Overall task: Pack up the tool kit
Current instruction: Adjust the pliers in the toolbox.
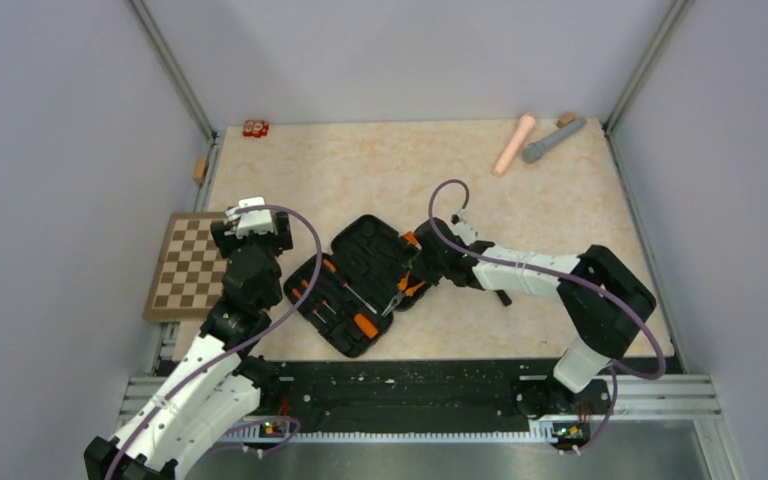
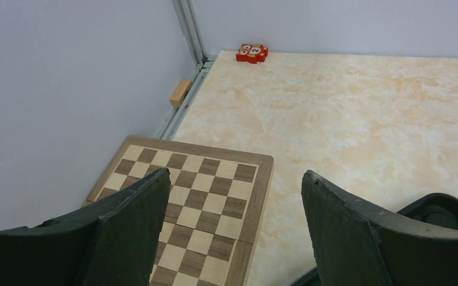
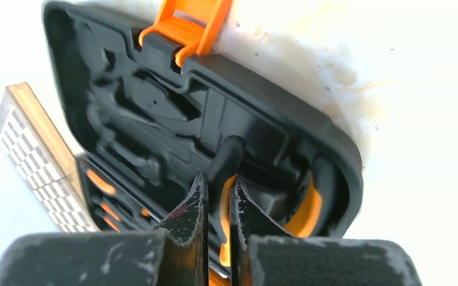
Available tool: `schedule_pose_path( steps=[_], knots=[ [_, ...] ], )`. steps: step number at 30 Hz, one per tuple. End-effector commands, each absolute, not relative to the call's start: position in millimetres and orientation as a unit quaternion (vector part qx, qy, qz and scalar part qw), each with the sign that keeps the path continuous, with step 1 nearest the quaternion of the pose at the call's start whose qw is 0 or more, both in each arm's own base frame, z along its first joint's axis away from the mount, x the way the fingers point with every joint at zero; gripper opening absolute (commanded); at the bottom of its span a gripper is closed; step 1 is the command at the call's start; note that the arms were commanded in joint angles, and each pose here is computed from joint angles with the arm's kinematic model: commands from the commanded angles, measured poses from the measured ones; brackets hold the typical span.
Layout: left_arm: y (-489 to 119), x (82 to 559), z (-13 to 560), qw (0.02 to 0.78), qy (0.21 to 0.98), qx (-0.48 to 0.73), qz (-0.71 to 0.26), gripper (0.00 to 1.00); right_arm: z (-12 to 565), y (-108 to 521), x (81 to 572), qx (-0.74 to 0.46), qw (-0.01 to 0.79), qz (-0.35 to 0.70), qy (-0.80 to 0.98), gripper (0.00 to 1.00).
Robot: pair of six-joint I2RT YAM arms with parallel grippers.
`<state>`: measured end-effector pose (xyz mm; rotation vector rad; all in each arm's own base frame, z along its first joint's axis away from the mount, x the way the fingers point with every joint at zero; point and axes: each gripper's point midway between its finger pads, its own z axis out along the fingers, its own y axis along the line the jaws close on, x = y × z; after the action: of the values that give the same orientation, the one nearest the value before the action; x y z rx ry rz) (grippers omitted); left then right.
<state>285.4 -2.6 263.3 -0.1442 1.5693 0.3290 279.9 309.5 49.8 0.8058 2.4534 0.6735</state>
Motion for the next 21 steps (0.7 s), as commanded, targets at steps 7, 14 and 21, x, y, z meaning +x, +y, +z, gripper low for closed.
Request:
schedule_pose_path(
  steps=[7, 14, 21],
  knots=[
    [-4.1, 286.3, 270.5, 0.707, 0.69, -0.07, 0.135, 0.85, 167.7, 316.3, 289.2, 0.225, 0.326, 0.358, 0.846, 0.0],
    [-5.9, 287.5, 268.3, 0.705, 0.693, -0.063, 0.135, 0.85, 221.2, 322.4, 310.8, 0.014, 0.433, 0.299, 0.85, 0.0],
    [-5.7, 287.6, 268.6, 0.705, 0.693, -0.061, 0.137, 0.85, 225.6, 349.8, 325.1, -0.27, 0.426, 0.234, 0.831, 0.0]
  ],
)
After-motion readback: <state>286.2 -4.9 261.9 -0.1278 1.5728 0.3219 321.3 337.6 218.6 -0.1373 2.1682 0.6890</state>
